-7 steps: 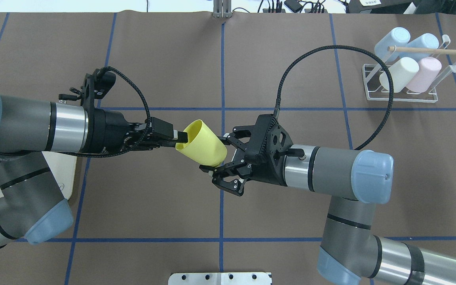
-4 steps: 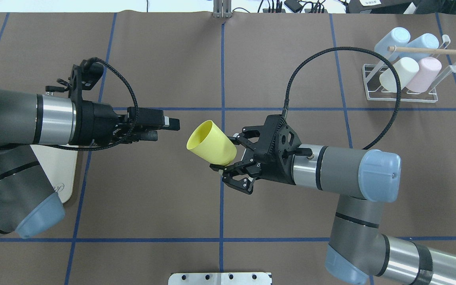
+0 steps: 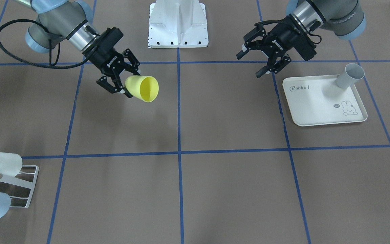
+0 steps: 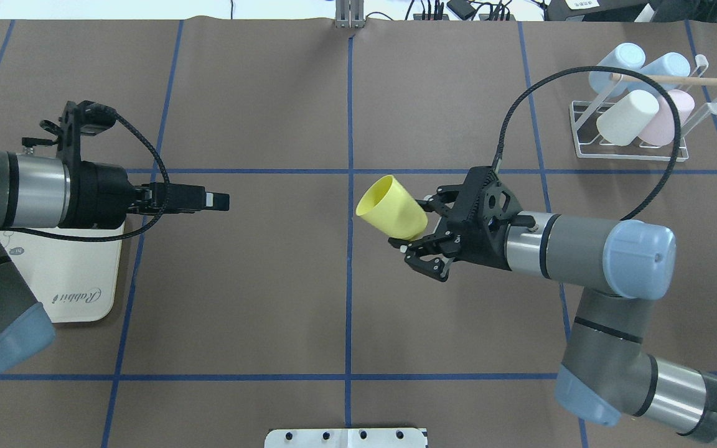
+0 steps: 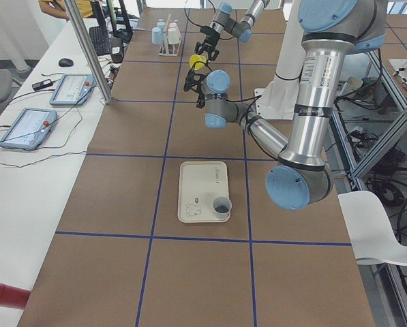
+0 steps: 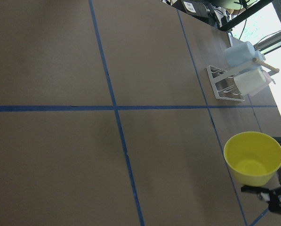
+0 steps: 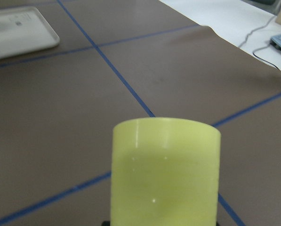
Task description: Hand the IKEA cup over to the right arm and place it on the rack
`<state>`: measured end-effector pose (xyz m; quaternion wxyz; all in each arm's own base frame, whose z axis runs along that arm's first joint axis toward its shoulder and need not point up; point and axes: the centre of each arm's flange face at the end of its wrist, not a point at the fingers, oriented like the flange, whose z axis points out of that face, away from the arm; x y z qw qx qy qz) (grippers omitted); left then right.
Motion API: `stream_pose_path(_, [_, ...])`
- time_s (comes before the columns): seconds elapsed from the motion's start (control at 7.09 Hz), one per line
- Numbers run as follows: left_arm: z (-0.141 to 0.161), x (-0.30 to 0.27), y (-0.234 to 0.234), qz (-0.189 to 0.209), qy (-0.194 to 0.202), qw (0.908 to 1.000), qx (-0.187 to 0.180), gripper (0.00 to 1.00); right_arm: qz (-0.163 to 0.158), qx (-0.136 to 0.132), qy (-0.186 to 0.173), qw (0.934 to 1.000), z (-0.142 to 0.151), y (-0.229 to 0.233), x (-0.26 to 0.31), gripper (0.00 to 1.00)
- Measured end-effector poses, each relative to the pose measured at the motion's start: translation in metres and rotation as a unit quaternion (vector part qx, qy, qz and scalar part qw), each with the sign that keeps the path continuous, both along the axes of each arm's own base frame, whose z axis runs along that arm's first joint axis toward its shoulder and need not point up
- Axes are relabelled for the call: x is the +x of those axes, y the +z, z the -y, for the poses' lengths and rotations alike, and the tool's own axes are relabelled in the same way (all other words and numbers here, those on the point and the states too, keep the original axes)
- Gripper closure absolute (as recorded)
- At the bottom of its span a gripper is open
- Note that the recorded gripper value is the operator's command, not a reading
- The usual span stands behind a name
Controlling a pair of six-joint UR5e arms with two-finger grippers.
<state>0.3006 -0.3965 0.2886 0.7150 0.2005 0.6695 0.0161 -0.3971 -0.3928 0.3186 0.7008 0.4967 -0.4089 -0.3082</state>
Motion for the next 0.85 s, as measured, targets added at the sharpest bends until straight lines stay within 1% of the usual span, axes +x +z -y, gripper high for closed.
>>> stream_pose_path(0.14, [0.002, -0.006, 0.006, 0.007, -0.004, 1.0, 0.004, 0.0, -0.073, 0.0, 0.016, 0.9972, 0.021, 0.023, 0.02, 1.0])
stream_pose_path(0.28, [0.003, -0.008, 0.008, 0.009, -0.005, 0.9999, 0.006, 0.0, -0.149, 0.005, 0.027, 0.9885, 0.037, 0.043, 0.052, 1.0])
stream_pose_path(0.42, [0.003, -0.009, 0.008, 0.009, -0.006, 0.9999, 0.008, 0.0, -0.228, 0.02, 0.03, 0.9731, 0.046, 0.067, 0.098, 1.0])
stream_pose_path(0.56, [0.003, -0.008, 0.007, 0.009, -0.006, 0.9999, 0.008, 0.0, -0.301, 0.042, 0.029, 0.9521, 0.052, 0.094, 0.152, 1.0])
stream_pose_path(0.71, [0.004, -0.008, 0.006, 0.008, -0.006, 0.9999, 0.008, 0.0, -0.366, 0.066, 0.023, 0.9281, 0.059, 0.121, 0.202, 1.0])
stream_pose_path(0.85, [0.004, -0.007, 0.006, 0.008, -0.006, 0.9999, 0.008, 0.0, -0.424, 0.091, 0.011, 0.9009, 0.069, 0.143, 0.247, 1.0])
